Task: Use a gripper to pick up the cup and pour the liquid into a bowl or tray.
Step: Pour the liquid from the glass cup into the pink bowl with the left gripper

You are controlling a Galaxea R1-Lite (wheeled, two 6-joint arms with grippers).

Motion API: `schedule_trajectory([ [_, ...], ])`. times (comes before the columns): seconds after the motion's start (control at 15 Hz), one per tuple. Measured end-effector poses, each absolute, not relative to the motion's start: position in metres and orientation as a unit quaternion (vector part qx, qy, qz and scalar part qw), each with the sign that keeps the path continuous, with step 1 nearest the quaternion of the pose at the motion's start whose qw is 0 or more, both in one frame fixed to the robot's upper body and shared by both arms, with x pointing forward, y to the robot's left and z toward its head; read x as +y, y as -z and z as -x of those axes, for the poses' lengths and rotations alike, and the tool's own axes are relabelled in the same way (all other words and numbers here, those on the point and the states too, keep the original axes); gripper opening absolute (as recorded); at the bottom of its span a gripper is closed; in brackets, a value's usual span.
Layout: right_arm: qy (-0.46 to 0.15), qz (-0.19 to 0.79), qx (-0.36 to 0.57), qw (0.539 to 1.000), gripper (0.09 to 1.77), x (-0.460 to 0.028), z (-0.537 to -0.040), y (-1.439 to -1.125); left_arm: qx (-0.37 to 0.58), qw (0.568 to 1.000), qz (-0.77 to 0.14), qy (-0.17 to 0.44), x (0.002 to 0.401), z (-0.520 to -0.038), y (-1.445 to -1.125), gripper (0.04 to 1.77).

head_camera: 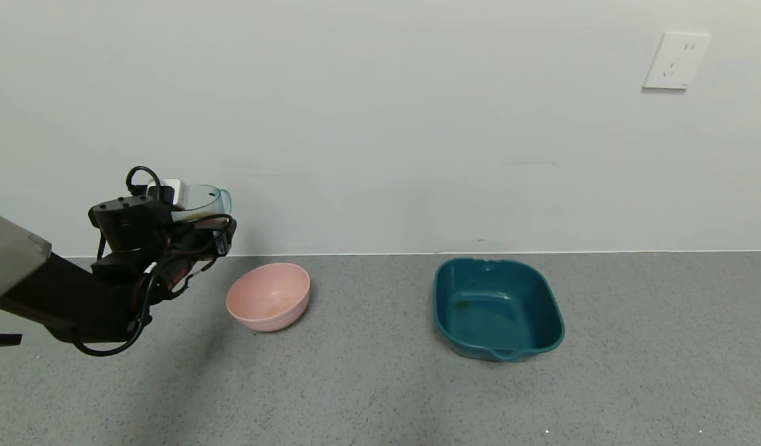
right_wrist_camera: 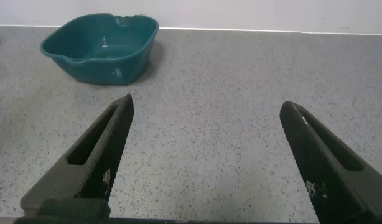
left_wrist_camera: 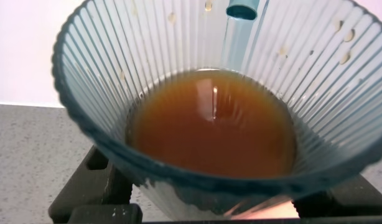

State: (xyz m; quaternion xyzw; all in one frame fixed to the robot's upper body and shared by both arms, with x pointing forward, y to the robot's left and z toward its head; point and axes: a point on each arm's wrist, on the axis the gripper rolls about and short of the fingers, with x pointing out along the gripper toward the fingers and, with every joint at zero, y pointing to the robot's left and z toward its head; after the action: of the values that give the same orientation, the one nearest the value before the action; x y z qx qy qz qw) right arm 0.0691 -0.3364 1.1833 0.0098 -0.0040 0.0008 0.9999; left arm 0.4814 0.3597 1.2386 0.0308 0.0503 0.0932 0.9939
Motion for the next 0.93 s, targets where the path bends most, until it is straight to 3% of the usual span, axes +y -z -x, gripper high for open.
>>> schedule_trajectory([
  [0.4,-0.001,-0.01,-0.004,1.0,1.71,-0.336,-0.069,-1.183,0.067,0.991,-0.072,-0.086,0.382,-0.477,-1.229,1.34],
  [0.93,-0.001,-0.01,-0.004,1.0,1.71,-0.336,-0.069,-1.183,0.072,0.988,-0.136,-0.028,0.389,-0.462,-1.215,1.34],
])
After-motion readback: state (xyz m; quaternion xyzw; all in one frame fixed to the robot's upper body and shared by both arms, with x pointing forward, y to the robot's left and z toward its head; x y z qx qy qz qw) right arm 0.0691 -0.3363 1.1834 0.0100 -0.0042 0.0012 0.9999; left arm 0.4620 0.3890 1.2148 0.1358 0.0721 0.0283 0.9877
